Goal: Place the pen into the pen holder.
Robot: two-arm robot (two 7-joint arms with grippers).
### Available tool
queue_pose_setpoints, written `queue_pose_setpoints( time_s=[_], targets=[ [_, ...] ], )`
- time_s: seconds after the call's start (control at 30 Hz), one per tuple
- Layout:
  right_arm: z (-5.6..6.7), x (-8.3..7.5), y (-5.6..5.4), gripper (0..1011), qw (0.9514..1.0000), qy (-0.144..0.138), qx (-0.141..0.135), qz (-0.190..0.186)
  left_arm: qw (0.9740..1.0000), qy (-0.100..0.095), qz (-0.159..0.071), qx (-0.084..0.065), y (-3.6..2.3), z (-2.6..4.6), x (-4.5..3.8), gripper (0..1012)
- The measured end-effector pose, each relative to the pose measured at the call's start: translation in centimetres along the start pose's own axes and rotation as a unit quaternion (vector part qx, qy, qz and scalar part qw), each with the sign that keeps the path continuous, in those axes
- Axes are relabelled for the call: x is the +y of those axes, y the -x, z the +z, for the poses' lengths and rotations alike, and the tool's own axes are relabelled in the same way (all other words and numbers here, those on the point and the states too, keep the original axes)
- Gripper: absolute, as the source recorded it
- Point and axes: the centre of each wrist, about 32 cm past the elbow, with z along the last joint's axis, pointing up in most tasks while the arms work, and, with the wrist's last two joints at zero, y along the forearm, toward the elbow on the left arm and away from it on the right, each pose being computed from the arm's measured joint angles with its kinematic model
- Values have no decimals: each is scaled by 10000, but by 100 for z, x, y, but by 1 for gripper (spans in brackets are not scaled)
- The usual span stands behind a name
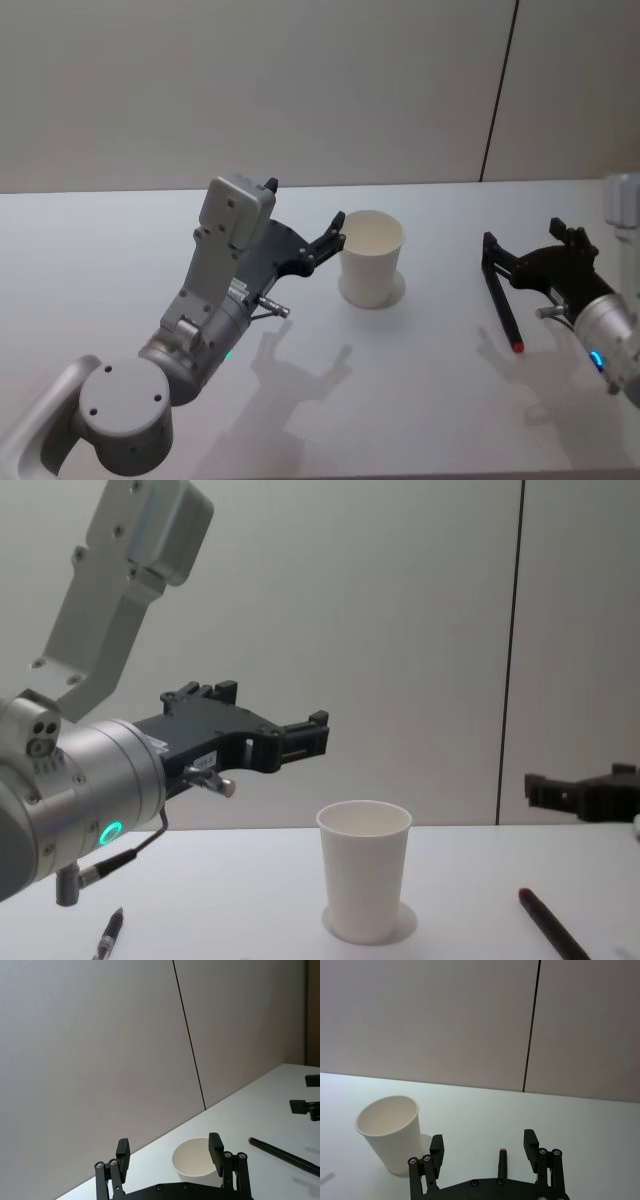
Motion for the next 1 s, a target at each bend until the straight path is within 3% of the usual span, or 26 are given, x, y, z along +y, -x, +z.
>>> queue_pose_setpoints(
  time_s=[0.5,1.0],
  targets=[
    [-63,440,128,1002,9944,858,338,-512,10000,0,0,0,0,0,0,1003],
    [-186,659,185,1002,9864,1365,514,-762,10000,0,0,0,0,0,0,1003]
  ],
)
